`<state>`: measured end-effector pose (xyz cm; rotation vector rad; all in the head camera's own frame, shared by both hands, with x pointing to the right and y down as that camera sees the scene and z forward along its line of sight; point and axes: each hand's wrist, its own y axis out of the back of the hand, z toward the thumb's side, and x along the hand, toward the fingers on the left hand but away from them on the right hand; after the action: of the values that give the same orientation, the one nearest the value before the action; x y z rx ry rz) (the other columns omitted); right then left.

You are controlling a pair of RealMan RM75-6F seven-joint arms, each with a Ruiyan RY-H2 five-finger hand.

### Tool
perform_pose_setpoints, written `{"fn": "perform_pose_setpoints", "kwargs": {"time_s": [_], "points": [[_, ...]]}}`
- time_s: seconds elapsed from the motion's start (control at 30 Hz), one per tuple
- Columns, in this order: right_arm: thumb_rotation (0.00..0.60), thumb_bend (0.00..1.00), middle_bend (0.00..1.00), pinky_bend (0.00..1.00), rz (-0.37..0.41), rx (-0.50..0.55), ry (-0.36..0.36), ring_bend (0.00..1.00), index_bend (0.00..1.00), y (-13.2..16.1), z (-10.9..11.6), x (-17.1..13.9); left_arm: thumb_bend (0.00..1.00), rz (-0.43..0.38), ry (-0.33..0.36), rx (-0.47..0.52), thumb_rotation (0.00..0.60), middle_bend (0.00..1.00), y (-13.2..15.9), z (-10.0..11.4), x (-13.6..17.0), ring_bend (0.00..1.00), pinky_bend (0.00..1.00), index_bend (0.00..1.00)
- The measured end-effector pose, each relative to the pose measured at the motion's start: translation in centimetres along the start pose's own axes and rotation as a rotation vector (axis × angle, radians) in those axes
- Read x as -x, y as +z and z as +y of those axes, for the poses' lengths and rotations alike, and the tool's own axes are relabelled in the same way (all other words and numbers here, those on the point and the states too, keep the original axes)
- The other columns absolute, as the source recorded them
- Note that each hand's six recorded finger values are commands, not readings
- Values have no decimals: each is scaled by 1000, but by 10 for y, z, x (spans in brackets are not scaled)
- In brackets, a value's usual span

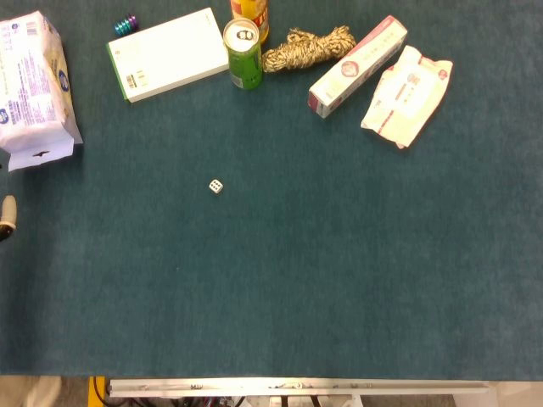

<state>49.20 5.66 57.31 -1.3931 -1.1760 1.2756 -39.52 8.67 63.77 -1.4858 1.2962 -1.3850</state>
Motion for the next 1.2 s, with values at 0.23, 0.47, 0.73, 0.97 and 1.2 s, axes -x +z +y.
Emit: {"fn": "perform_pose_setpoints", "kwargs": {"time_s": [0.23, 0.47, 0.73, 0.97, 1.2], "points": [[600, 395, 277, 200, 5, -5, 0, 156, 223, 3, 0, 3, 425, -27, 4, 22, 600, 352, 3, 2, 2, 355, 446, 12], [600, 395, 277, 200, 17, -15, -18, 156, 223, 8, 5, 9, 426, -200, -39, 67, 600, 477, 30, 2, -6, 502, 683, 91], [600, 394, 277, 200, 14, -23, -16, 156, 224, 10, 7, 11, 425, -441, -234, 34, 600, 697, 79, -20, -32, 715, 793, 131], [600, 395, 277, 204, 5, -32, -13, 156, 223, 10, 9, 11, 595, -585, -377, -30, 600, 915, 122, -48, -48, 905, 908, 208], [600, 395, 277, 204, -8, -37, -7, 156, 223, 8, 7, 10, 674, -668, -522, -94, 600, 962, 154, -79, -56, 958, 955, 209]]}}
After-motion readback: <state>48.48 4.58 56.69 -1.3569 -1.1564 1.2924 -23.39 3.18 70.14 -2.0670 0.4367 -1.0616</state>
